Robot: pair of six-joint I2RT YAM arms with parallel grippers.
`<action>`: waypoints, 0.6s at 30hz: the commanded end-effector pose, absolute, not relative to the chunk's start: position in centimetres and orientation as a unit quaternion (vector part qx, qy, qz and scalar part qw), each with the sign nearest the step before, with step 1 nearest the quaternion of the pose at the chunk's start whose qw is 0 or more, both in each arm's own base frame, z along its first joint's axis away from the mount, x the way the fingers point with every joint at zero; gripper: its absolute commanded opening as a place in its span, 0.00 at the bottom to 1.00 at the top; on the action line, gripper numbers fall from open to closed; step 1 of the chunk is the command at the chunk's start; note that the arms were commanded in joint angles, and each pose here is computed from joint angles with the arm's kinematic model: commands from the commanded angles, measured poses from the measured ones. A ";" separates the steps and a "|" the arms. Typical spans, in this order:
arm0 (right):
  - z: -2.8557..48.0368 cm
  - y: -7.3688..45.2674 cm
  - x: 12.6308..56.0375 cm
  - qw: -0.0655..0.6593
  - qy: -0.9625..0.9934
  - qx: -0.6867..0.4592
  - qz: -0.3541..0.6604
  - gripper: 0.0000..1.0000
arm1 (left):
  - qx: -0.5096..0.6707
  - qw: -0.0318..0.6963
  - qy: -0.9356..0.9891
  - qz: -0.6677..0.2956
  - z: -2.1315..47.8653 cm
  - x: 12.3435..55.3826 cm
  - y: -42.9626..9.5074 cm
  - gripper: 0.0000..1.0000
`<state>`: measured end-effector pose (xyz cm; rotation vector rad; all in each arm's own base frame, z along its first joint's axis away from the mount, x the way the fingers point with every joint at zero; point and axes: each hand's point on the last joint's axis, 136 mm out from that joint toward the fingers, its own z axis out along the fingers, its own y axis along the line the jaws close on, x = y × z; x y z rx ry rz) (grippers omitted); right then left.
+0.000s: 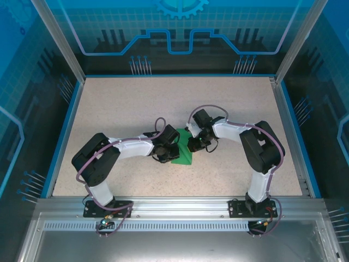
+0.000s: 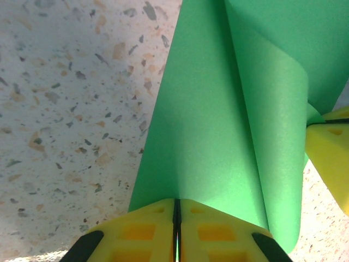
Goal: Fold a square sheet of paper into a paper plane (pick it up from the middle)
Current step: Fold the triangle a second time at the center of the table.
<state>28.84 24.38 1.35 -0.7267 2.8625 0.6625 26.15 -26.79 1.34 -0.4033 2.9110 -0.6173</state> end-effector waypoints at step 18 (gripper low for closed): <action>1.5 23.7 29.6 0.051 0.947 -0.244 0.204 0.07 | -0.134 0.060 0.975 -0.169 0.4 25.1 -25.5 0.11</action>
